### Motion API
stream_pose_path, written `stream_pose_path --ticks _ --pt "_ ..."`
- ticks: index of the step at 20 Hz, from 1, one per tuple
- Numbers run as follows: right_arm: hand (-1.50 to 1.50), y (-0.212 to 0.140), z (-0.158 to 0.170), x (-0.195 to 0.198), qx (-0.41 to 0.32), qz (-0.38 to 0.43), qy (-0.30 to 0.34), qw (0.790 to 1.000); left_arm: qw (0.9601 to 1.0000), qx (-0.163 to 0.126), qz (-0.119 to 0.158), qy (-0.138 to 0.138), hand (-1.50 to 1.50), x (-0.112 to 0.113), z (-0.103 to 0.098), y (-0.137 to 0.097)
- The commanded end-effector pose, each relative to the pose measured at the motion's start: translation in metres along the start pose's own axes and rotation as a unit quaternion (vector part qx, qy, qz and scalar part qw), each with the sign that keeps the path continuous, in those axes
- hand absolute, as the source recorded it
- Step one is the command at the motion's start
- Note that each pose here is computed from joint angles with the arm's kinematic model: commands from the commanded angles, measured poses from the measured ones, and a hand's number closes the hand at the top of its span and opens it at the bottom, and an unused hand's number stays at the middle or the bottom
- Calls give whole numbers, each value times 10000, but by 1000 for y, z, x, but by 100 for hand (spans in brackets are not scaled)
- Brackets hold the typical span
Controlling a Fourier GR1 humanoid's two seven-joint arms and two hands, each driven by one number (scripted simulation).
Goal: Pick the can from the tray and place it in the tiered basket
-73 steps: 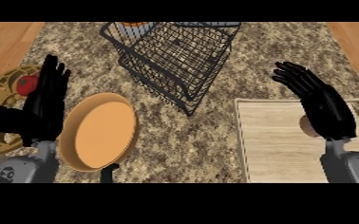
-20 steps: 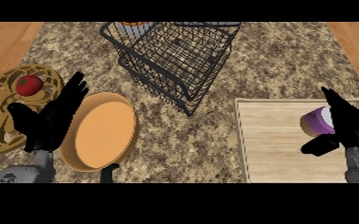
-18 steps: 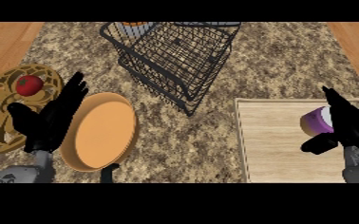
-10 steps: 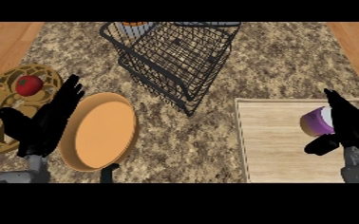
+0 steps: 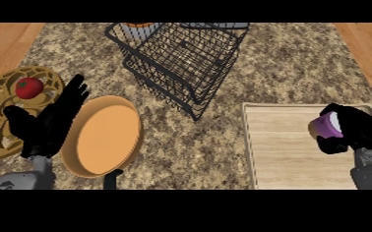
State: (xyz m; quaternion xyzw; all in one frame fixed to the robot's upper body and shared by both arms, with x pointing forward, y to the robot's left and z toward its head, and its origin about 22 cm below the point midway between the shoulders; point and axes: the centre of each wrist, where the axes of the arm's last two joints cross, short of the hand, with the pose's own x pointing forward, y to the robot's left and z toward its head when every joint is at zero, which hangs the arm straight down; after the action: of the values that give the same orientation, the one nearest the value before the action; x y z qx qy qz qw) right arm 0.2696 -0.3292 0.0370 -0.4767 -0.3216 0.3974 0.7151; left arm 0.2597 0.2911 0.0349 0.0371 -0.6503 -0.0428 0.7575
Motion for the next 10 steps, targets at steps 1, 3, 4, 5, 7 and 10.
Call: stream_pose_path --ticks 1,3,4,5,7,10 --pt "150 33 -10 -9 241 349 -133 9990 10000 -57 -19 32 0 1 4 -4" --pt "150 26 0 8 53 446 -185 9988 10000 -53 -13 -26 0 -10 9 -6" --pt "150 13 5 16 -68 492 -157 9986 10000 -60 56 -8 0 6 8 2" --pt "150 21 4 25 -344 438 -236 9982 10000 11 -1 -8 0 0 -17 -12" --pt "150 25 -9 -6 -647 385 -253 9968 10000 -2 1 -56 0 12 -2 5" --pt "150 42 27 3 -670 406 -449 9959 10000 28 32 -6 0 -9 7 0"
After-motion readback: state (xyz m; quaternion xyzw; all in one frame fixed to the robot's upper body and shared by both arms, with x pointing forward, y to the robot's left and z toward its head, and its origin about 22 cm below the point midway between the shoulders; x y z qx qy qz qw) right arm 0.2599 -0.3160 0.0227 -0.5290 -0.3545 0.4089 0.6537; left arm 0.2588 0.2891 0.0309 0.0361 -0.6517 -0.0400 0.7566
